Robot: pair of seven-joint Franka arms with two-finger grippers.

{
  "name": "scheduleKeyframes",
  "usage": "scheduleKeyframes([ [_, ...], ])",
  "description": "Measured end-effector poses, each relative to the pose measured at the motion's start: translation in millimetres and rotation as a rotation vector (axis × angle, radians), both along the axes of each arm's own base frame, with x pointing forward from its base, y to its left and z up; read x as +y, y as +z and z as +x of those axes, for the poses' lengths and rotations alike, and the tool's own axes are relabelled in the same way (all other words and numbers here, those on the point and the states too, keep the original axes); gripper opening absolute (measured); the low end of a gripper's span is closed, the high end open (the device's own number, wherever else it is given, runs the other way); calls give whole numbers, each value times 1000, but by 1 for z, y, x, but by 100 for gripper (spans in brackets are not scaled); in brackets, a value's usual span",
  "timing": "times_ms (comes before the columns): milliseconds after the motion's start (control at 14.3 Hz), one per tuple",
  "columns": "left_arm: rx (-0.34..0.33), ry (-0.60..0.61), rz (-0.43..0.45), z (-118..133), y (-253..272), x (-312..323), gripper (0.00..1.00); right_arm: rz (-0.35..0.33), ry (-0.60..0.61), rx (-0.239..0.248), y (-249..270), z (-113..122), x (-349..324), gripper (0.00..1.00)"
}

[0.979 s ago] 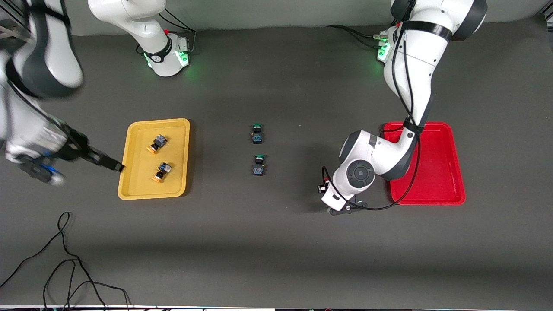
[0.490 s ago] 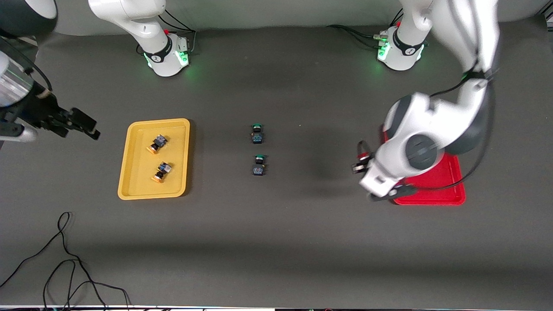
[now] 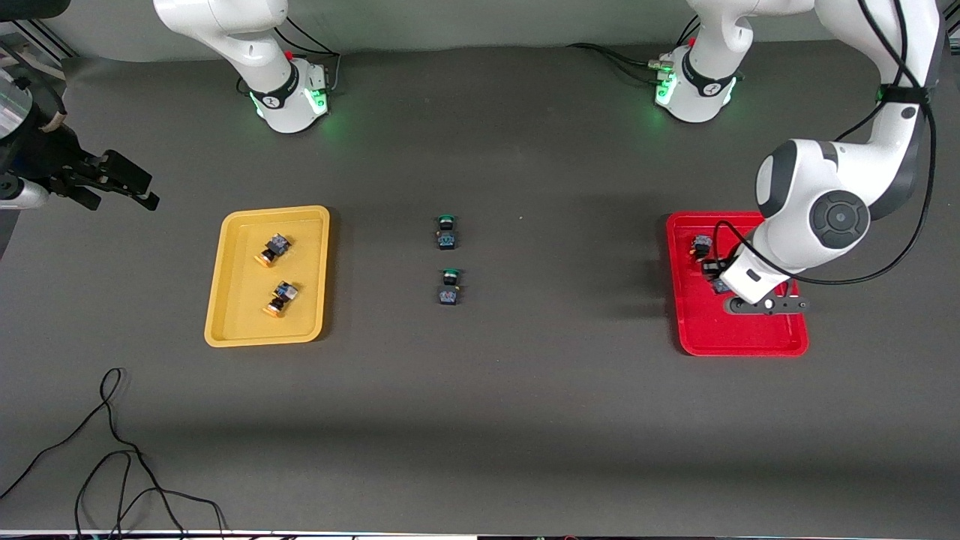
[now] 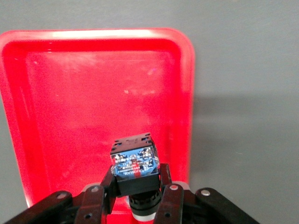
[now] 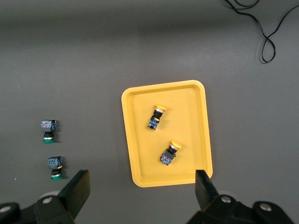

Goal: Place red and yellow buttons in trays

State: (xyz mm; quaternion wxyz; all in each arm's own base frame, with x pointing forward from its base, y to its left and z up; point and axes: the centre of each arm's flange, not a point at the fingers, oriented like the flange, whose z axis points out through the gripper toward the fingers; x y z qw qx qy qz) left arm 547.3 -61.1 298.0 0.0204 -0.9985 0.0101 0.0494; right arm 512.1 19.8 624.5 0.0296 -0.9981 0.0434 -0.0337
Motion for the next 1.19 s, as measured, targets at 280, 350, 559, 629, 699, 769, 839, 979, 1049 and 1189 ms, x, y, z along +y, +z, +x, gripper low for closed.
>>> scheduleKeyframes([
  [280, 0, -57, -7, -11, -48, 50, 40, -1, 4, 2, -1, 0, 2, 100],
  [350, -2, -58, -12, -10, -61, 65, 40, 0, 3, 2, -1, 0, 2, 100],
  [559, 14, -54, -22, -12, -96, 83, 41, 0, 2, 2, -1, 0, 1, 100],
  [629, 17, -58, -24, -12, -98, 81, 46, 0, 2, 2, -1, 0, 1, 100],
  [699, 13, -64, -25, -11, -96, 77, 57, 0, 2, 2, -1, 0, 1, 100],
  [769, 11, -69, -26, -9, -89, 74, 67, 0, 2, 2, -1, 0, 1, 100],
  [839, 17, -73, -24, -7, -78, 71, 76, 0, 1, 3, -2, 0, 1, 100],
  [979, 20, -75, -17, -3, -38, 65, 98, 0, 0, 9, -4, 2, 0, 100],
  [1049, 22, -74, -11, -3, -9, 59, 100, 0, 0, 12, -6, 3, 0, 100],
  [1189, 39, -67, 7, -7, 54, 43, 100, -1, 0, 17, -9, 4, 0, 100],
])
